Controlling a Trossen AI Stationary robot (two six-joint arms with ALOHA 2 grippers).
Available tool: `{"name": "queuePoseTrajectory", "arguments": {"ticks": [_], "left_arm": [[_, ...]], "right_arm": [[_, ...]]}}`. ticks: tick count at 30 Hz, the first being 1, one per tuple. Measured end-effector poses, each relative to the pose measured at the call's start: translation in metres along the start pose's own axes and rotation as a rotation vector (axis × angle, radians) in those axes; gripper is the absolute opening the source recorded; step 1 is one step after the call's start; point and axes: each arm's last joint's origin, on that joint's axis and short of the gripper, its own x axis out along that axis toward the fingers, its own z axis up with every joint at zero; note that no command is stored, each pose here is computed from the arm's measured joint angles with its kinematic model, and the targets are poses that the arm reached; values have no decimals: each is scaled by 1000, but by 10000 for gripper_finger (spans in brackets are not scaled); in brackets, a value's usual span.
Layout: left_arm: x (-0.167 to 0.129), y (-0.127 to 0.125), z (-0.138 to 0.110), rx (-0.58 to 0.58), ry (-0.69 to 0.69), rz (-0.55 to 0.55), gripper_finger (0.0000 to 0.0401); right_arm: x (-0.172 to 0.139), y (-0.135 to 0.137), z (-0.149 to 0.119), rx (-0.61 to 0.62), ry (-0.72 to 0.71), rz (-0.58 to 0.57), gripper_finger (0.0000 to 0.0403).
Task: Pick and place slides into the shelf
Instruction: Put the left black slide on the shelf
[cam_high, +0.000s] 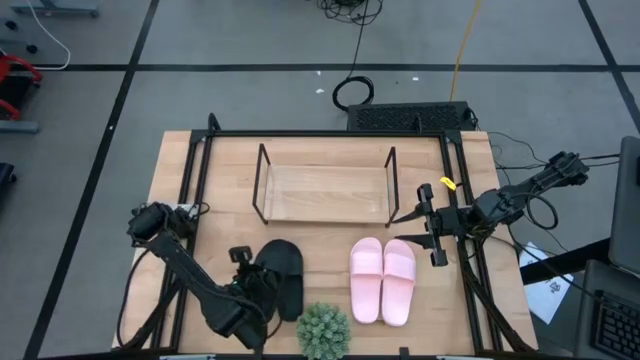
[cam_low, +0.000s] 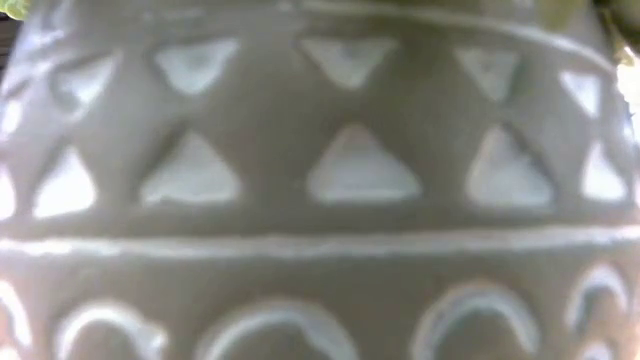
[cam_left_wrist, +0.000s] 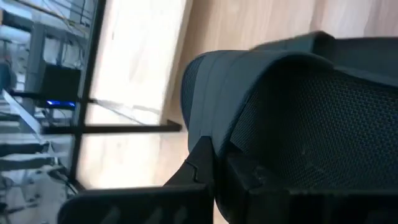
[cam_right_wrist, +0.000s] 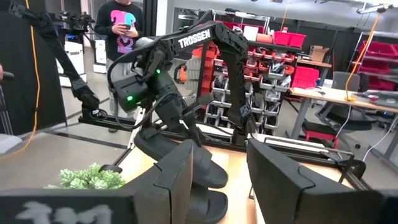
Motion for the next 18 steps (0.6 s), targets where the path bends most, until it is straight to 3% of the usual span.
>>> {"name": "queuePoseTrajectory", "arguments": {"ticks": [6,12,18], "left_arm": [[5,31,20,33,-82,64,0],[23,86,47,14,-143,214,0],[67,125,74,17,-33,296,0]], "right_arm": [[0,0,0,13,2,0,144],[0,0,0,4,3,0,144],[0,0,0,1,3,0,144]]}}
